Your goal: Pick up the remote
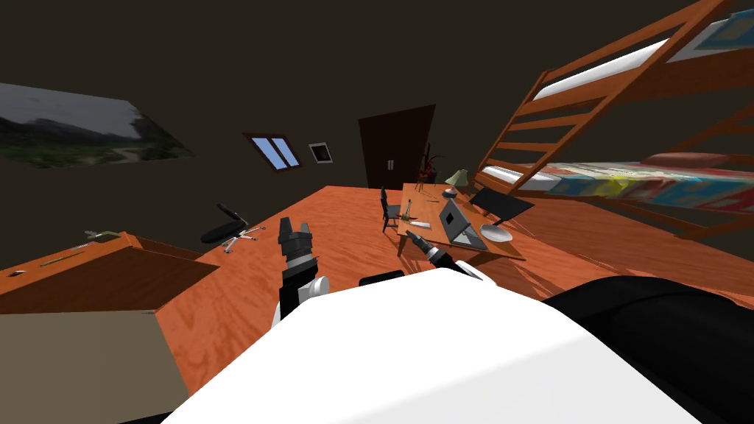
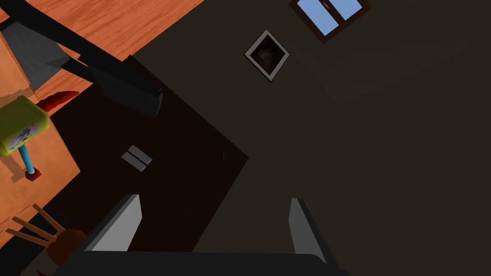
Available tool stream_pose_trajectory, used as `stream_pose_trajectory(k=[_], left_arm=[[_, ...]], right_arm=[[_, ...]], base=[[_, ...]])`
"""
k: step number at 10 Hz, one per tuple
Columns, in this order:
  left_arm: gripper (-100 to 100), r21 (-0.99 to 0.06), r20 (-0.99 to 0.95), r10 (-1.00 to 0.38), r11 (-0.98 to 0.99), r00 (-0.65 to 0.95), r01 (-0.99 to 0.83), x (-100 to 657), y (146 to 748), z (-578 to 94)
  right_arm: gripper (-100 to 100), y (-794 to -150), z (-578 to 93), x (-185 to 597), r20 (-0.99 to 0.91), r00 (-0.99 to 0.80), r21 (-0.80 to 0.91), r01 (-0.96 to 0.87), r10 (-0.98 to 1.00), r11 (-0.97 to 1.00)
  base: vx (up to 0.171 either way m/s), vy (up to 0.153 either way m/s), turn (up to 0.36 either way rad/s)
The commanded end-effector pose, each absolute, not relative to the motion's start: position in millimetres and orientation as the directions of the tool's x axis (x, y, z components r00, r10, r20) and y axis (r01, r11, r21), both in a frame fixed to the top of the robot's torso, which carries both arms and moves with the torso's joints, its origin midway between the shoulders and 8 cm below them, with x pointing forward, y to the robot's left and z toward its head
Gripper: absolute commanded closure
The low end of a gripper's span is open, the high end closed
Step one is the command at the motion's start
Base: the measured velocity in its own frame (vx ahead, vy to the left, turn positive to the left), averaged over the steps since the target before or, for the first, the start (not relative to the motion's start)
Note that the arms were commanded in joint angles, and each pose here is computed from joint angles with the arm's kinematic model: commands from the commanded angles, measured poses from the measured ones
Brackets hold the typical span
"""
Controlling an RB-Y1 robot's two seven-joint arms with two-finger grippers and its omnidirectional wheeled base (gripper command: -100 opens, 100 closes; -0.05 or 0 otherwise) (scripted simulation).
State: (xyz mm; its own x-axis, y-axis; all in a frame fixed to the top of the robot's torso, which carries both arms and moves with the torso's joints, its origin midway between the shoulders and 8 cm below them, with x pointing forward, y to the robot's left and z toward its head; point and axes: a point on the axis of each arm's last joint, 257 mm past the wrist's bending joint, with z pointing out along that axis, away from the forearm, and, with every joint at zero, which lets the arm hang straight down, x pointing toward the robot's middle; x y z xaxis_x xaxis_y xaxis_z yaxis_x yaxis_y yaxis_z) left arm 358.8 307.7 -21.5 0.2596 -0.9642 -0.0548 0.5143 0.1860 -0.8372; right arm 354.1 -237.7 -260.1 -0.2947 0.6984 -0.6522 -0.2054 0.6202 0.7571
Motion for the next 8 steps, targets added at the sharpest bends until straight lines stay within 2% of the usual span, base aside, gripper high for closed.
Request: stream_pose_trajectory(k=[1,3,8], left_arm=[[0,-0.837,-0.055,-0.964,0.186,0.260,0.514,359,308,-21],[0,-0.837,-0.055,-0.964,0.186,0.260,0.514,359,308,-21],[0,-0.837,-0.055,-0.964,0.186,0.260,0.514,359,308,-21]], right_arm=[[-100,-236,-288,343,-0.692,-0.350,0.714,-0.203,0.632,0.670],[-100,-245,-303,340,-0.690,-0.361,0.710,-0.172,0.627,0.682],[-100,-261,-384,295,-0.750,-0.522,0.562,-0.179,0.406,0.807]], base=[[0.021,0.000,0.158],[0.017,-0.003,0.051],[0.039,-0.003,0.152]])
